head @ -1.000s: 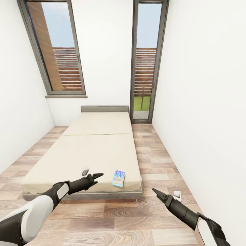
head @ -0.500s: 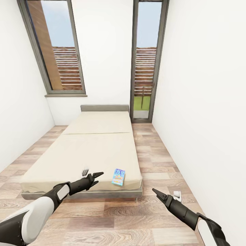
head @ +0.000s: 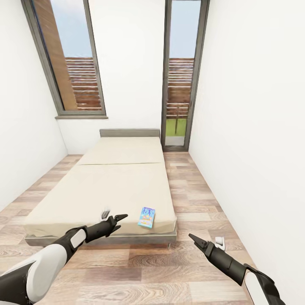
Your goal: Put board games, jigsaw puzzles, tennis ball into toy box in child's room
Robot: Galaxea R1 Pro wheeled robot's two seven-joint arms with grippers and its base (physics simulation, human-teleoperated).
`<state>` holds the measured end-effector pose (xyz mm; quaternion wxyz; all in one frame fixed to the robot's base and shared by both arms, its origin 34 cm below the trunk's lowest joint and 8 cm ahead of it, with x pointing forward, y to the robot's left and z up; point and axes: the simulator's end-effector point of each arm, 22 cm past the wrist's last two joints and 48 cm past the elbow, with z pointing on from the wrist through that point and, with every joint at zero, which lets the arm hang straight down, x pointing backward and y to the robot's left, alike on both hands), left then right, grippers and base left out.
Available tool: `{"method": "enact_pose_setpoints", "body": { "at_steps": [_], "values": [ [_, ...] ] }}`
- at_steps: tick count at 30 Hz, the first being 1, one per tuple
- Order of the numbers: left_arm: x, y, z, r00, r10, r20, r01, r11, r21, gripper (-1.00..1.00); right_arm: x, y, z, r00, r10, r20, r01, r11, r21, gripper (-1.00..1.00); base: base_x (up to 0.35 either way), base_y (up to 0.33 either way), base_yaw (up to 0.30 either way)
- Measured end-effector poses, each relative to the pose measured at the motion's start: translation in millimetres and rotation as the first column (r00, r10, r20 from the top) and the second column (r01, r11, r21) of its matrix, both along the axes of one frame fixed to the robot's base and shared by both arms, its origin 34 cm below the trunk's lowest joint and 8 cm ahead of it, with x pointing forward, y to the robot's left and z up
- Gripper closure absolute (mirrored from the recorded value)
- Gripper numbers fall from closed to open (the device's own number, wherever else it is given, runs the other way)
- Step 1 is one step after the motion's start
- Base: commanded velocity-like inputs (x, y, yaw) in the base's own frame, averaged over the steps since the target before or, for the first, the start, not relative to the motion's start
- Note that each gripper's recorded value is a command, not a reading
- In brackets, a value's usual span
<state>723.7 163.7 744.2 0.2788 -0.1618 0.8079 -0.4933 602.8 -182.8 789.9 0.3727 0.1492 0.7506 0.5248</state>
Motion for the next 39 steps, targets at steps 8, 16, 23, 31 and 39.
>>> {"method": "enact_pose_setpoints", "body": {
  "at_steps": [8, 16, 23, 31, 39],
  "values": [
    [-0.5, 1.0, -17.2, 1.0, 0.008, -0.01, -0.008, 1.0, 0.011, -1.0, -0.7, -0.1, -14.0, 1.0, 0.0, 0.0, 0.0, 1.0, -0.001, -1.0, 0.0, 0.0, 0.0],
    [0.7, 3.5, -29.9, 1.0, 0.027, -0.01, -0.027, 1.0, -0.002, -1.0, -1.7, -0.1, -28.2, 1.0, 0.0, 0.0, 0.0, 1.0, -0.001, -1.0, 0.0, 0.0, 0.0],
    [0.0, 6.3, -42.7, 0.999, 0.036, -0.012, -0.036, 0.999, -0.006, -1.0, -2.7, -0.1, -40.8, 1.0, 0.0, 0.0, 0.0, 1.0, -0.001, -1.0, 0.0, 0.0, 0.0],
    [1.0, 30.0, -56.7, 0.998, 0.066, -0.012, -0.066, 0.998, 0.0, -1.0, -4.2, -0.5, -55.5, 1.0, 0.0, 0.001, 0.0, 1.0, -0.001, -1.0, 0.0, 0.0, 0.0],
    [1.4, 46.4, -67.2, 0.995, 0.094, -0.025, -0.095, 0.995, -0.026, -1.0, -5.8, -0.3, -70.7, 1.0, 0.0, 0.0, 0.0, 1.0, -0.001, -1.0, 0.0, 0.0, 0.0]
  ]
}}
